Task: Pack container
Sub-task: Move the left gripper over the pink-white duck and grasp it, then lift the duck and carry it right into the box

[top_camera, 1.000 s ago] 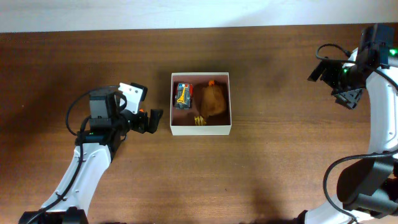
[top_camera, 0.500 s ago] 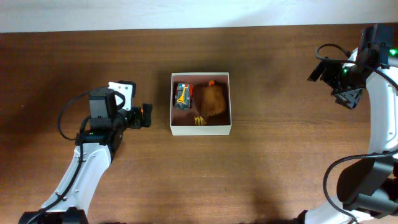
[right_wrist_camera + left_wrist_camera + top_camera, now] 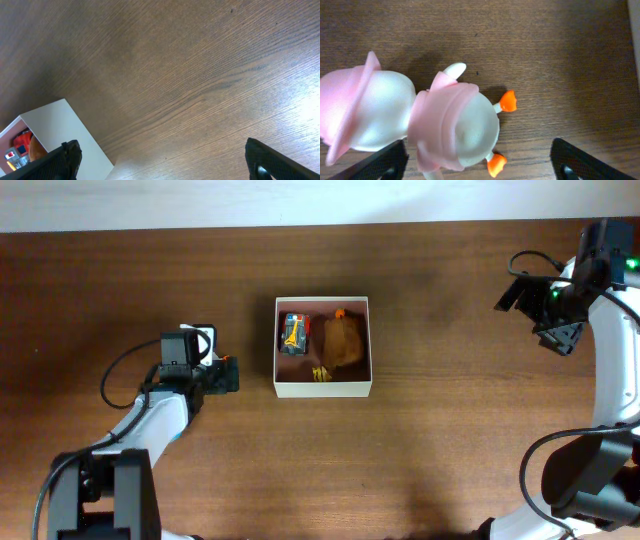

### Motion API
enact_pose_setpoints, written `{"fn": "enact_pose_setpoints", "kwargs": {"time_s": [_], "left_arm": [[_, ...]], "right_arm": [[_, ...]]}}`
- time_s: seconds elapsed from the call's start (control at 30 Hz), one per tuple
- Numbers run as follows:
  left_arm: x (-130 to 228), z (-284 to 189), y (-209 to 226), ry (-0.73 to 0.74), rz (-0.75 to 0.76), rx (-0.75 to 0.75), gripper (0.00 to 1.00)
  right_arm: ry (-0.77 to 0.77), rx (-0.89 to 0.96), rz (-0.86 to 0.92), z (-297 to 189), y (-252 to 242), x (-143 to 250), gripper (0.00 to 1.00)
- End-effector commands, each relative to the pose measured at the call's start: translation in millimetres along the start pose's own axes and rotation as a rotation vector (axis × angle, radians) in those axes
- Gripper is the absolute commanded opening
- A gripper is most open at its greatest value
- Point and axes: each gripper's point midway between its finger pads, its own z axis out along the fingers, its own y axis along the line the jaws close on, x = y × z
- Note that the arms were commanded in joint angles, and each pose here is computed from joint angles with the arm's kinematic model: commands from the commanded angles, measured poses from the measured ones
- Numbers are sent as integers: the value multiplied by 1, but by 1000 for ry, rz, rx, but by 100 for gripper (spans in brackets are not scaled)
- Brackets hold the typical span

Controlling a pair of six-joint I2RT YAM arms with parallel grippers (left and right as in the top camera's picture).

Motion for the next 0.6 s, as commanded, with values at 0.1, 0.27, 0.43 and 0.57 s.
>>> {"fn": "enact_pose_setpoints", "kwargs": {"time_s": [0.1,0.27,0.43,0.57], "left_arm": [[-9,3,2,-25,-6,-12,54],[-12,3,2,-38,-6,-12,7],[-14,2,-1,-45,-23,5,2],[-28,-9,-11,-87,-20,65,2]], "right_arm": [[-4,7,1,0,0,-1,99],[-4,7,1,0,0,-1,99],[-4,7,1,0,0,-1,99],[-4,7,1,0,0,-1,99]]}}
